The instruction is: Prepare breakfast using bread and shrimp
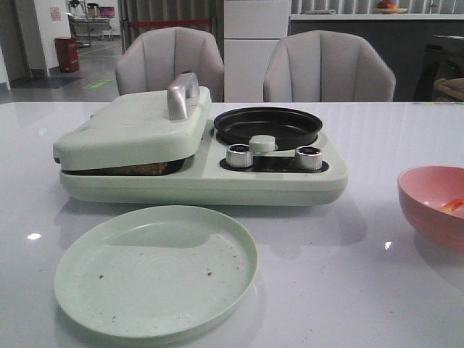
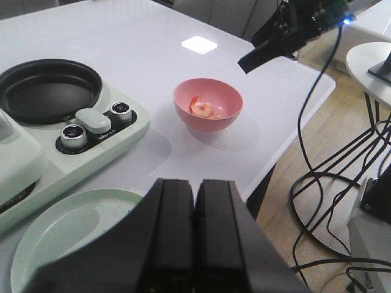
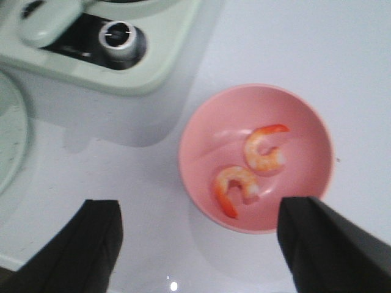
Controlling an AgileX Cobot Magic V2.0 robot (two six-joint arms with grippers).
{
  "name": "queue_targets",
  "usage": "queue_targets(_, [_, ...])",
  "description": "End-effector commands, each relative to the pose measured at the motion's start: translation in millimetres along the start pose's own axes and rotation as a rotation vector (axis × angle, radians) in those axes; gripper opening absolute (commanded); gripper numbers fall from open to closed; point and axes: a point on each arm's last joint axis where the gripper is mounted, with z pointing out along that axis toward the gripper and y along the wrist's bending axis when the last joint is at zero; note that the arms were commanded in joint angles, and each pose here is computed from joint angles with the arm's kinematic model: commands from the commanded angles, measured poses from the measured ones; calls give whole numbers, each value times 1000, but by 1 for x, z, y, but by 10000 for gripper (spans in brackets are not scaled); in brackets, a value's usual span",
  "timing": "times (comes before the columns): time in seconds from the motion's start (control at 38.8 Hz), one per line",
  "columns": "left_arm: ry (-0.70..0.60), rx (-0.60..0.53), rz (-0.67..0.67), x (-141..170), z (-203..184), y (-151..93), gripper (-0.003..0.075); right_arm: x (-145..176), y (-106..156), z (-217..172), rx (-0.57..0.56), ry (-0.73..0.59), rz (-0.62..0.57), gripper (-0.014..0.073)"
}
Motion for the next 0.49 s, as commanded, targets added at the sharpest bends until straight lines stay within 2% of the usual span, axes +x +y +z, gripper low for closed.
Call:
queue_targets(0.0, [-73,-9,-15,-12,-4,-1,101,-21,-25,3,87,-15,47,623])
queue_targets(0.15, [-73,-9,-15,-12,-4,-1,101,-31,-57,26,165,62,105,623])
queue_targets(0.23, [-73,-9,-15,-12,-4,-1,101,-33,-69,40,202,101,91,623])
queue_targets(0.46, [-73,-9,-15,-12,-4,-1,100,-33,-81,82,218,175,54,623])
